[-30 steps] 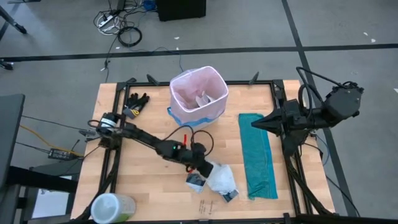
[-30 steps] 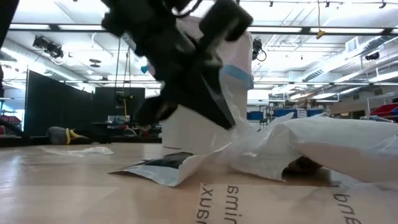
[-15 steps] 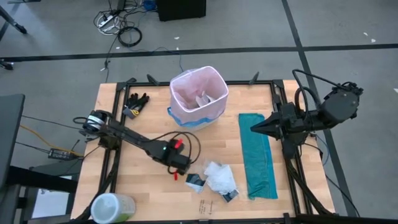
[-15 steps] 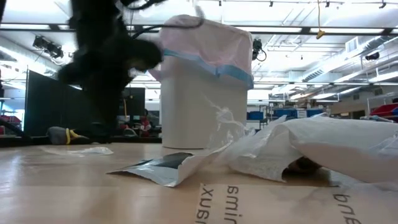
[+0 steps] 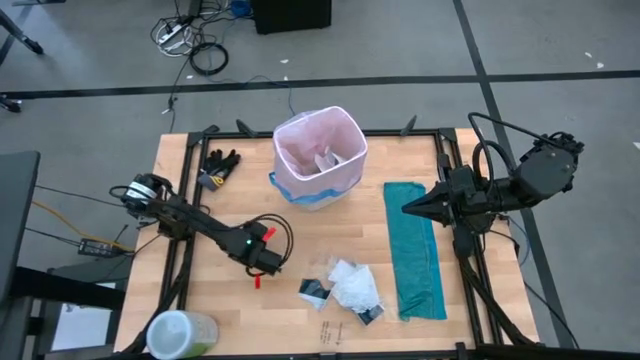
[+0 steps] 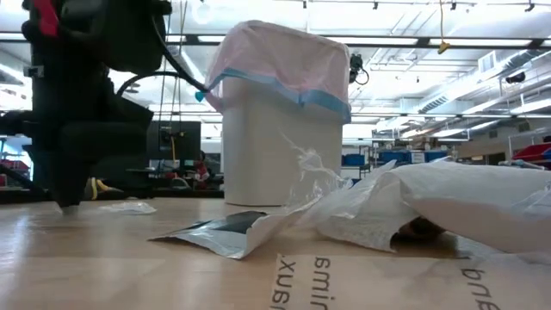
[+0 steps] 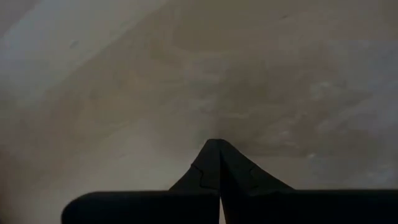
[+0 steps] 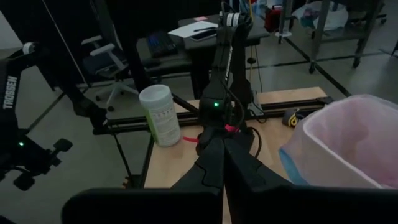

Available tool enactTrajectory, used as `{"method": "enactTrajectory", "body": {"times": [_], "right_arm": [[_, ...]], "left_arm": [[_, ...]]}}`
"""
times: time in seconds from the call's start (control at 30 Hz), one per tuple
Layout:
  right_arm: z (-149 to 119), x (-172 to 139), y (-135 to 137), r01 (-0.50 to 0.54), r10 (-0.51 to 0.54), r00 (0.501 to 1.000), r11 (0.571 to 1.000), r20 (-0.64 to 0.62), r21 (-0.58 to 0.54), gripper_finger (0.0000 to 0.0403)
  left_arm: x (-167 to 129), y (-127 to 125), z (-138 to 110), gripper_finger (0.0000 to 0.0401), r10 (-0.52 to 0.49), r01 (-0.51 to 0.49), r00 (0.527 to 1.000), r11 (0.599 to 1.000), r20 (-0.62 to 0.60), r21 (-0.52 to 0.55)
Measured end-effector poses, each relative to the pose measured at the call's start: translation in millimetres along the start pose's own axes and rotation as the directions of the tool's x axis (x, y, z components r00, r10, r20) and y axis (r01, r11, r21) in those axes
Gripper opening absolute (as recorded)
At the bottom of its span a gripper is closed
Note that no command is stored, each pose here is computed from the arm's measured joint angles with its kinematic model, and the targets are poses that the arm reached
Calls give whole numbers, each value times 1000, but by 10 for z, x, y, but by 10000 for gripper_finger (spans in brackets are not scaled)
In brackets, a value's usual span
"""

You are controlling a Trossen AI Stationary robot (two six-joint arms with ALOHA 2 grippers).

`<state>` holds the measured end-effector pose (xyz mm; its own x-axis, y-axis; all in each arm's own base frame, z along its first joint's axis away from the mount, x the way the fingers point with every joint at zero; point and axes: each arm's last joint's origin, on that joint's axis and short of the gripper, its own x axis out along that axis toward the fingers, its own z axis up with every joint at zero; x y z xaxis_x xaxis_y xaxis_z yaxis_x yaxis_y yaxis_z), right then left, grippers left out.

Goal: Place trash/remove bag and relplace
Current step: Put the transparent plastic into the white trash bin

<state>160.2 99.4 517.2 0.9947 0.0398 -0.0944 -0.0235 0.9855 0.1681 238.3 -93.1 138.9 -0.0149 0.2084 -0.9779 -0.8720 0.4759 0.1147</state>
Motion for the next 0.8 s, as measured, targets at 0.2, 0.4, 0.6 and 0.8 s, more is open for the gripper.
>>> {"method": "enactTrajectory", "body": {"times": [0.2,0.4,0.6,0.8], "right_arm": [[7,0,1,-1,1,1000,1000,7,8,1],[7,0,2,-1,1,1000,1000,7,-14,2],[-6,0,1,-7,7,1000,999,-7,-33,2],[-137,0,-51,34,-49,991,992,-123,-122,13]], "left_arm": [[21,-96,5,0,-117,117,993,993,29,-6],[-94,-491,101,0,-448,444,888,894,101,63],[7,-782,174,0,-623,622,767,781,151,61],[-313,-971,293,0,-840,824,487,533,239,194]]}}
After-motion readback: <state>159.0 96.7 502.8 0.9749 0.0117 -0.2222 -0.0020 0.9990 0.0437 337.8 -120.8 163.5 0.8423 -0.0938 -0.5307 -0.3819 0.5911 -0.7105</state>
